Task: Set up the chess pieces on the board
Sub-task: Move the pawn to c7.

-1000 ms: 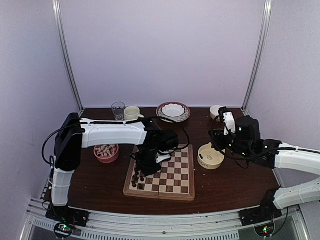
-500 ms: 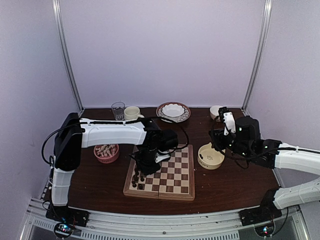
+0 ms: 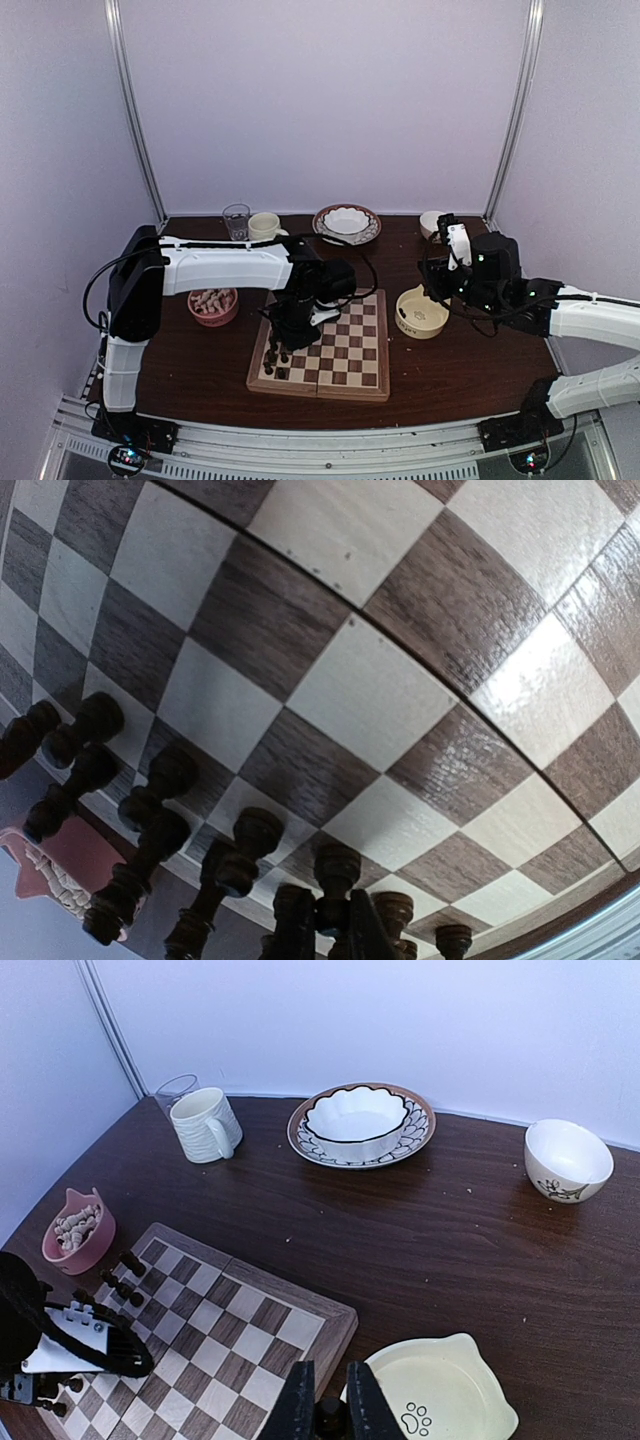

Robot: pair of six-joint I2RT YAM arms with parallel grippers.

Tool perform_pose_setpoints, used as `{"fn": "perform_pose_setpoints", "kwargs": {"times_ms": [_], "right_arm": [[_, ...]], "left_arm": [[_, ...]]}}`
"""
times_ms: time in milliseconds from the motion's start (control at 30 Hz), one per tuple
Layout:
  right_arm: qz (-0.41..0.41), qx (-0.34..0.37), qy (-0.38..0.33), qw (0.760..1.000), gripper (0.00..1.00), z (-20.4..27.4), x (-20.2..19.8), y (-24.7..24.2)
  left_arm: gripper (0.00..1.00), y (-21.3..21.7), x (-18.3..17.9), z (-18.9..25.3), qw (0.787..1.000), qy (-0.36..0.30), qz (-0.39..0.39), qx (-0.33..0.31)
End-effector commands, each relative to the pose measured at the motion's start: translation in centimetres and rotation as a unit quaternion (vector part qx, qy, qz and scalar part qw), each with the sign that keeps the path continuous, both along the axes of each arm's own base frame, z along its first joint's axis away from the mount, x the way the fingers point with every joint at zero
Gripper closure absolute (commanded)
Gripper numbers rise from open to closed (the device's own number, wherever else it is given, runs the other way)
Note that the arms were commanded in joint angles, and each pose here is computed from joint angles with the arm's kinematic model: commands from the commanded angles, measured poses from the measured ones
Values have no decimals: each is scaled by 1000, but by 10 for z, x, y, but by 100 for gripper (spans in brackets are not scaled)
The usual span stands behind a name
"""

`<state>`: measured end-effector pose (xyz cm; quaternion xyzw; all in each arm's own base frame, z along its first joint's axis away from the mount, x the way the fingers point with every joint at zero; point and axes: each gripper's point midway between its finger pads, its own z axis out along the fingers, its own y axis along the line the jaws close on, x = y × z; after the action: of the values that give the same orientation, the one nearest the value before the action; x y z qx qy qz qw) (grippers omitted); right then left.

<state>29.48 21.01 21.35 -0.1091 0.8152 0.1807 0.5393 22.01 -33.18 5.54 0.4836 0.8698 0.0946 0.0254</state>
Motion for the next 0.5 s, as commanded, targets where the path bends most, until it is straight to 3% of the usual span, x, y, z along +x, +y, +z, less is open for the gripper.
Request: {"fn": "perform_pose_setpoints", "kwargs": {"times_ms": [0, 267, 467], "right_arm": [[-1, 8, -1, 1000, 93, 3, 1, -1], [0, 9, -1, 1000, 93, 3, 0, 0], [0, 9, -1, 1000, 93, 3, 1, 0]], "left_arm": [[89, 11, 1, 1, 1000, -2, 5, 11], [88, 13, 2, 2, 1000, -5, 5, 15], [78, 12, 4, 6, 1000, -11, 8, 11]]}}
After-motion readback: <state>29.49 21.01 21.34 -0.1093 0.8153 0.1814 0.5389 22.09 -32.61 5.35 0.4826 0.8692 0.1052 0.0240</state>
